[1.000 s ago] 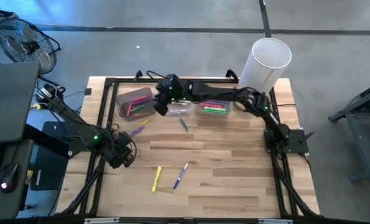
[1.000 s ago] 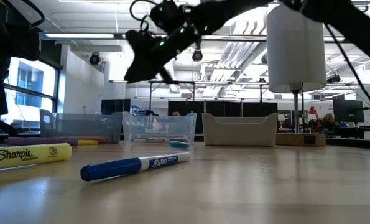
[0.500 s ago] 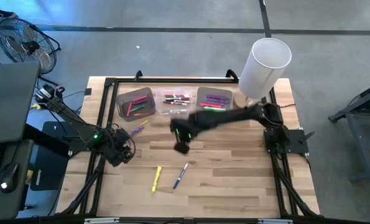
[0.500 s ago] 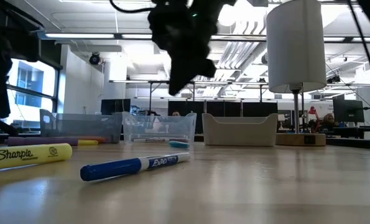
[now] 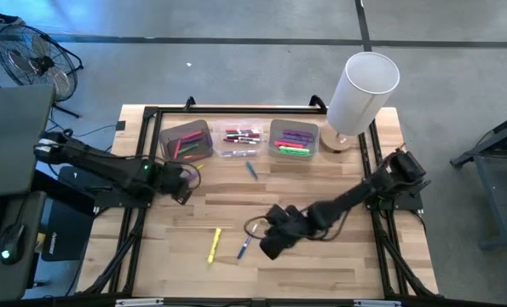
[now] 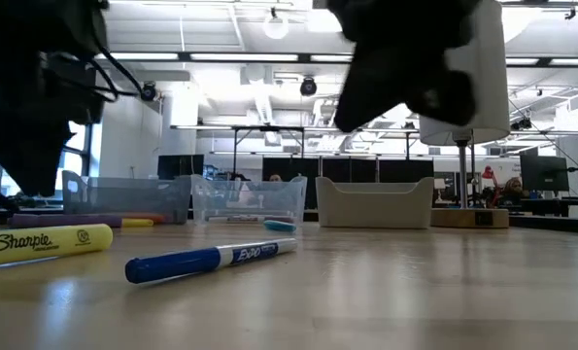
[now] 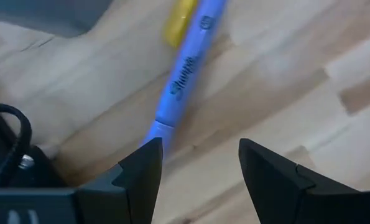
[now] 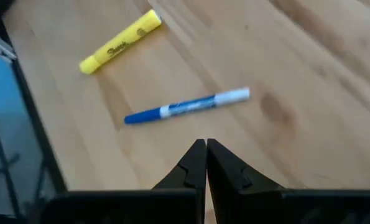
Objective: Pick & Place Markers
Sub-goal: Put the violet highlighter pen into the gray bin
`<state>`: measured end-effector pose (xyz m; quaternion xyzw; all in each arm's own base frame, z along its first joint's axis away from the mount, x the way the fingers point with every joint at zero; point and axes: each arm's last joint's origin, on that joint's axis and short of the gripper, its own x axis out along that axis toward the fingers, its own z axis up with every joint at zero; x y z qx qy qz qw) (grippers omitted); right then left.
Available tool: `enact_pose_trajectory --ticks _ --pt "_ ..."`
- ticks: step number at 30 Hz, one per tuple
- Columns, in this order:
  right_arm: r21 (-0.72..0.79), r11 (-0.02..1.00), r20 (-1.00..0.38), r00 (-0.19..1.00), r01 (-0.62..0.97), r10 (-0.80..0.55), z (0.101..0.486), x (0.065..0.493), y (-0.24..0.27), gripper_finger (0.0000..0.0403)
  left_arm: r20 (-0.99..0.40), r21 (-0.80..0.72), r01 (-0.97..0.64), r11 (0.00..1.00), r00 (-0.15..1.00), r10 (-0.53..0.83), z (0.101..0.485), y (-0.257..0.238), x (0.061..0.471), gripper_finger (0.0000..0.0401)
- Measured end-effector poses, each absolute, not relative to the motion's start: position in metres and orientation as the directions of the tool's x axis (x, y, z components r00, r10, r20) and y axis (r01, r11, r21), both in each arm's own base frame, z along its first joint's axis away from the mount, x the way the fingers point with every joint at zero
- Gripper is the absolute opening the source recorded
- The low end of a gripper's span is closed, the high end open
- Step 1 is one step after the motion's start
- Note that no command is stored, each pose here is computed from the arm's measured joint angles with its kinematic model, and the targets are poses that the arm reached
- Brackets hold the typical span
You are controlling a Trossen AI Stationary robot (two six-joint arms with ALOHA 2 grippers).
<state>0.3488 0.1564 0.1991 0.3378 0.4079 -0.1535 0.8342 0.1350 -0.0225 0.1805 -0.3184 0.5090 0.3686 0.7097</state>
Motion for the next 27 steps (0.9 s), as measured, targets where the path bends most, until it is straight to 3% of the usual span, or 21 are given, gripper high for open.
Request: enact_pose_trajectory --ticks 10,15,20,23,27 --pt "0.454 0.709 -0.767 0.642 0.539 0.004 0.201 0.326 0.189 0.0002 -0.985 0.061 -0.824 0.564 0.040 0.165 0.163 0.010 0.148 0.0209" --pt "0.418 0.737 -0.794 0.608 0.532 0.012 0.199 0.323 0.189 0.0001 -0.990 0.004 -0.788 0.616 0.085 0.115 0.153 0.017 0.164 0.0209" --pt "0.345 0.799 -0.837 0.547 0.492 0.024 0.196 0.316 0.190 0.0001 -0.996 -0.053 -0.815 0.577 0.085 0.028 0.140 0.019 0.177 0.0204" --pt "0.262 0.838 -0.872 0.490 0.478 -0.008 0.198 0.300 0.192 0.0001 -0.998 -0.058 -0.853 0.519 0.060 -0.014 0.134 0.016 0.180 0.0173" --pt "0.263 0.848 -0.872 0.490 0.459 0.005 0.200 0.264 0.182 0.0001 -0.999 -0.045 -0.900 0.433 0.042 -0.018 0.137 0.009 0.189 0.0099"
